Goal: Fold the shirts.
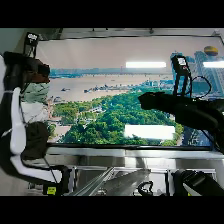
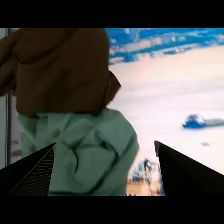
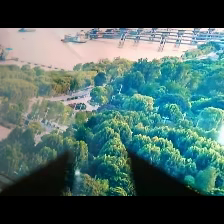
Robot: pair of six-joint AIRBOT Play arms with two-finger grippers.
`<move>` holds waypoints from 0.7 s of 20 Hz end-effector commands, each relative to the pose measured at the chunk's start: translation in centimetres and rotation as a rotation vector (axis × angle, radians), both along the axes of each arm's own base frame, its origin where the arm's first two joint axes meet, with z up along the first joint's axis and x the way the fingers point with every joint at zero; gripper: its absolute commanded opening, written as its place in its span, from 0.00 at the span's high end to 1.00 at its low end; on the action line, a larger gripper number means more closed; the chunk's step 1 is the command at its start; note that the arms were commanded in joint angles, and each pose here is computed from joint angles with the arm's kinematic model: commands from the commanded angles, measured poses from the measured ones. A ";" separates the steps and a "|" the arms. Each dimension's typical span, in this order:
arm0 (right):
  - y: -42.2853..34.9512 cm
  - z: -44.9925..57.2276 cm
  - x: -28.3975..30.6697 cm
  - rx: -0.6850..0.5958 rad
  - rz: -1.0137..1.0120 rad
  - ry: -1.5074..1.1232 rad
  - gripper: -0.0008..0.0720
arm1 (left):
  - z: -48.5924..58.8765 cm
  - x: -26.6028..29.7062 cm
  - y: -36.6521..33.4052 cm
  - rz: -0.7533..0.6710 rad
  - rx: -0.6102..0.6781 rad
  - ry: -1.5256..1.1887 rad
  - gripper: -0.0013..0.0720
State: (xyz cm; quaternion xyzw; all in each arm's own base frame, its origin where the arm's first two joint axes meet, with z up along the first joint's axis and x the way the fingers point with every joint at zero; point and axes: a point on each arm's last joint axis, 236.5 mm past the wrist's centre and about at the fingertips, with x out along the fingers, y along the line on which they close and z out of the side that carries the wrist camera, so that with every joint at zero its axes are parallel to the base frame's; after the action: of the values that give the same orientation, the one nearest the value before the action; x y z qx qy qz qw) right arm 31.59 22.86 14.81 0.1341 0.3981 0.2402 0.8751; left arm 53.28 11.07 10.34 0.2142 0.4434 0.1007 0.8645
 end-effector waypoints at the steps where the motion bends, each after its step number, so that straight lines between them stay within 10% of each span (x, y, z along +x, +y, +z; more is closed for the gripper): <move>1: 0.4 -0.9 0.3 0.000 0.001 0.027 0.14 | -5.8 8.2 5.5 0.068 0.118 -0.041 0.01; 13: 0.8 -2.5 1.2 -0.016 -0.006 0.050 0.13 | -19.9 10.5 17.5 0.123 0.099 -0.088 0.02; 14: 0.9 -2.6 1.2 -0.012 -0.005 0.055 0.13 | -20.6 10.5 17.3 0.114 0.094 -0.089 0.34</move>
State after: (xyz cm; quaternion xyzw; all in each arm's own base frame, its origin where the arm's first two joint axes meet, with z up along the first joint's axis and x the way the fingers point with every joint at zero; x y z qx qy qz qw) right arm 32.72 23.58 12.43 0.1340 0.4202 0.2319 0.8670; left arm 63.43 27.46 -7.95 0.2286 0.4196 0.1842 0.8589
